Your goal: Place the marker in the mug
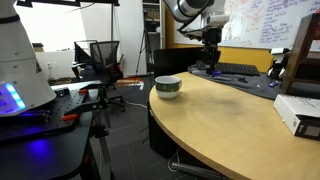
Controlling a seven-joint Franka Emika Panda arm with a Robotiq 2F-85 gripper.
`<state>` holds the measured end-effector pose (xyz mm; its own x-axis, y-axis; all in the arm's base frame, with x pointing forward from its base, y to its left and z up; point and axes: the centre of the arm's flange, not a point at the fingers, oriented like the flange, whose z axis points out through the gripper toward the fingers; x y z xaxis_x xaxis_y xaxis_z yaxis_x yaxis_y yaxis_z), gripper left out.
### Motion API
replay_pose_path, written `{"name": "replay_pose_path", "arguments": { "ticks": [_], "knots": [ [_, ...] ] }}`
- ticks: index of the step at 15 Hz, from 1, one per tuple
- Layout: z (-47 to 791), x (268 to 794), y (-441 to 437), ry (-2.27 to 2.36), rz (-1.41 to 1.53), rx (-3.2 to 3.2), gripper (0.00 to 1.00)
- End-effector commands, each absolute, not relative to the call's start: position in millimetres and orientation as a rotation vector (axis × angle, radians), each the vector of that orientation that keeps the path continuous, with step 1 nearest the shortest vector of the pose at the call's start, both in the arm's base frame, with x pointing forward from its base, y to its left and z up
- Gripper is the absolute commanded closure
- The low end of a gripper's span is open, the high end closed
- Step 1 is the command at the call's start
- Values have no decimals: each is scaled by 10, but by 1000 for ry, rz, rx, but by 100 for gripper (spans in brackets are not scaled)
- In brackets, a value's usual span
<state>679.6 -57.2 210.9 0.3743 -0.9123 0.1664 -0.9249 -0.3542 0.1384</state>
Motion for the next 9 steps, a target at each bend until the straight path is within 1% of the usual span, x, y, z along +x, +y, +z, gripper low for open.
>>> {"name": "replay_pose_path", "arguments": {
  "ticks": [1,9],
  "knots": [
    [2336,6665,-311,-1717,97,2190,95],
    [2507,6510,-197,-1811,136,1642,95]
  ]
}}
